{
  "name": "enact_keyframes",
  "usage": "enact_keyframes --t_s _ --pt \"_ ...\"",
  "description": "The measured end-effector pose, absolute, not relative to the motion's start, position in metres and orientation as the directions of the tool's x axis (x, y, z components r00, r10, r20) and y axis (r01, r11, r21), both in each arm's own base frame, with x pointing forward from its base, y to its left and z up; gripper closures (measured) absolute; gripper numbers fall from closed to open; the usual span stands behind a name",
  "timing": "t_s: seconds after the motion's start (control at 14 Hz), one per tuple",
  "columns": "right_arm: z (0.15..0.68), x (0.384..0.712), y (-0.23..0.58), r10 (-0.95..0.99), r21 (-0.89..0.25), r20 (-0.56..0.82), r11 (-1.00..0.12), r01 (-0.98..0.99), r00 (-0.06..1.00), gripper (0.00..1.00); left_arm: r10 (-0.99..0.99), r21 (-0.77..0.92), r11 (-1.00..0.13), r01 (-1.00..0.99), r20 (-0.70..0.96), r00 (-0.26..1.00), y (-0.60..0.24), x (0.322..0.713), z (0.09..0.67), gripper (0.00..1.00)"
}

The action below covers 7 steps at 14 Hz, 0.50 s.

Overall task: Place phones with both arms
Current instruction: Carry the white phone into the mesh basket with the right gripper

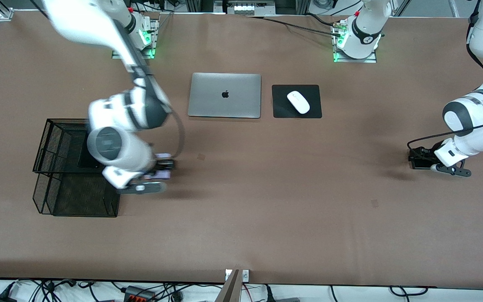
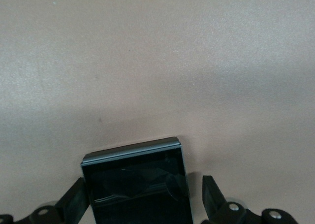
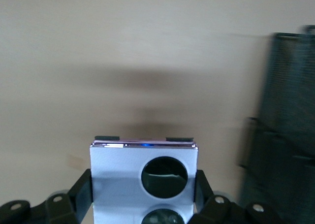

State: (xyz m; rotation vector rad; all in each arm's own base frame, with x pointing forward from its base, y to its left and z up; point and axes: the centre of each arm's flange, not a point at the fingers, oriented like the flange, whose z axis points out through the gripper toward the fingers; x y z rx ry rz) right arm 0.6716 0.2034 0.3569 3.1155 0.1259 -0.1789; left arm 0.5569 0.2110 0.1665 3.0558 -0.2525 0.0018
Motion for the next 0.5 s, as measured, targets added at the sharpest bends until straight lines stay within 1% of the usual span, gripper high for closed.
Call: enact_keyframes --t_s 0.14,0.21,0.29,0.43,0.5 --pt "0.373 0.675 0.144 0.11 -0.002 -0.142 -0.994 0.111 0.984 0.16 -0.167 0.073 -0.983 -0.167 0.011 0.986 0.213 0.556 0.166 0.0" --pt "0.376 0.675 0.114 0.125 -0.011 -0.154 -0.992 0.125 0.98 0.16 -0.168 0.072 -0.983 -0.169 0.011 0.986 0.214 0.556 0.166 0.06" --pt "0.376 0.675 0.083 0.14 -0.022 -0.169 -0.99 0.139 0.976 0.16 -0.173 0.072 -0.982 -0.173 0.011 0.985 0.214 0.555 0.166 0.06" --pt "0.373 0.674 0.019 0.15 -0.044 -0.203 -0.989 0.144 0.968 0.16 -0.192 0.068 -0.979 -0.193 0.018 0.981 0.215 0.556 0.166 0.19" --pt "0.371 0.671 -0.012 0.153 -0.057 -0.221 -0.988 0.144 0.963 0.16 -0.197 0.068 -0.978 -0.198 0.019 0.98 0.215 0.555 0.166 0.19"
